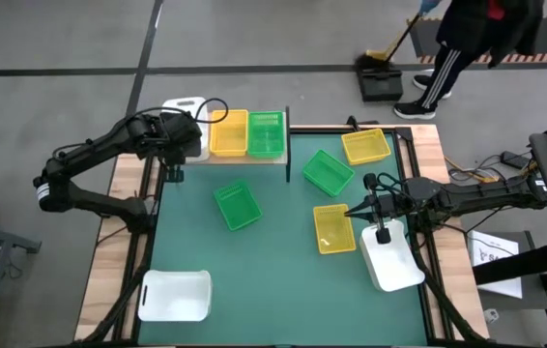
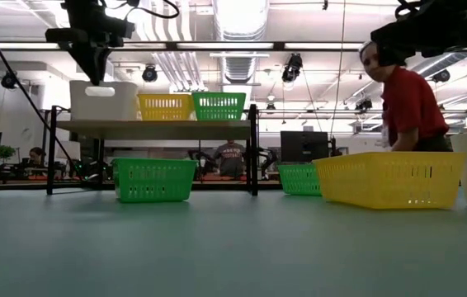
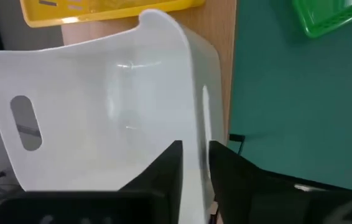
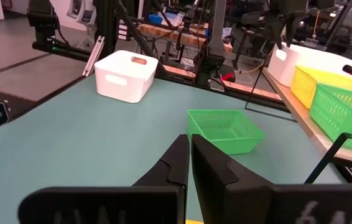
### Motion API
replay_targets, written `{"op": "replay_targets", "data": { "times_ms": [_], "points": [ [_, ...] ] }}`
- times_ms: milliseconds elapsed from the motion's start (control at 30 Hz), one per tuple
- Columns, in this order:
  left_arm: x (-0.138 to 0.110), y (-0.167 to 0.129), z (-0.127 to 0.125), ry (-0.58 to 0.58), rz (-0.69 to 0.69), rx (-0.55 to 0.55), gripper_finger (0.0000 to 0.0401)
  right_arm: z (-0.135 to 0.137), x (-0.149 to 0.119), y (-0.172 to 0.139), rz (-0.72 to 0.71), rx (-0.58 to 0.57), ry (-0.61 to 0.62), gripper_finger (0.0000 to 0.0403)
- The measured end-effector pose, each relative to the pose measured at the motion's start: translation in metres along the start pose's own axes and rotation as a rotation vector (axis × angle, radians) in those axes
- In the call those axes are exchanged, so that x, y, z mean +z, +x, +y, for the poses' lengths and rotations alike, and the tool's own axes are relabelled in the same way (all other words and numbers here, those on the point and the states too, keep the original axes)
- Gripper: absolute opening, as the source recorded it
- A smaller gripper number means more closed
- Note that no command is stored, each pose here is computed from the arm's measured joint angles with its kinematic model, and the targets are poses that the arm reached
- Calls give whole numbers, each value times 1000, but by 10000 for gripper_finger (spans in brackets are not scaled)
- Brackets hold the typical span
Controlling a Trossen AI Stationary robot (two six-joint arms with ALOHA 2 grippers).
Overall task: Stack baskets on shelf by color
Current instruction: Put the middle white bin on the shelf
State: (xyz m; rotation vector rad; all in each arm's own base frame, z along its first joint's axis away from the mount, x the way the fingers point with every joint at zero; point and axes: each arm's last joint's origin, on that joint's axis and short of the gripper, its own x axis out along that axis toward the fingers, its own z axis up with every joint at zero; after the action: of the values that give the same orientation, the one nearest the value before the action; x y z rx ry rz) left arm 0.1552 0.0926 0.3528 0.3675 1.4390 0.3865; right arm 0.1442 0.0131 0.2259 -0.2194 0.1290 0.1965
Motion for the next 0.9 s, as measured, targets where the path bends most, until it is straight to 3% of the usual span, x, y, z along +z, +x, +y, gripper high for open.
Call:
{"op": "replay_targets", "data": {
  "times_ms": [433,700,900],
  "points": [
    [4,-22,4,-18,-90,27,85,0,0,0,0,0,3,11],
    [27,-34,7,-409,-343,54,84,0,0,0,2,0,4,11],
    [35,-22,9,-455,-310,39,84,0,0,0,1,0,18,11]
  ]
}}
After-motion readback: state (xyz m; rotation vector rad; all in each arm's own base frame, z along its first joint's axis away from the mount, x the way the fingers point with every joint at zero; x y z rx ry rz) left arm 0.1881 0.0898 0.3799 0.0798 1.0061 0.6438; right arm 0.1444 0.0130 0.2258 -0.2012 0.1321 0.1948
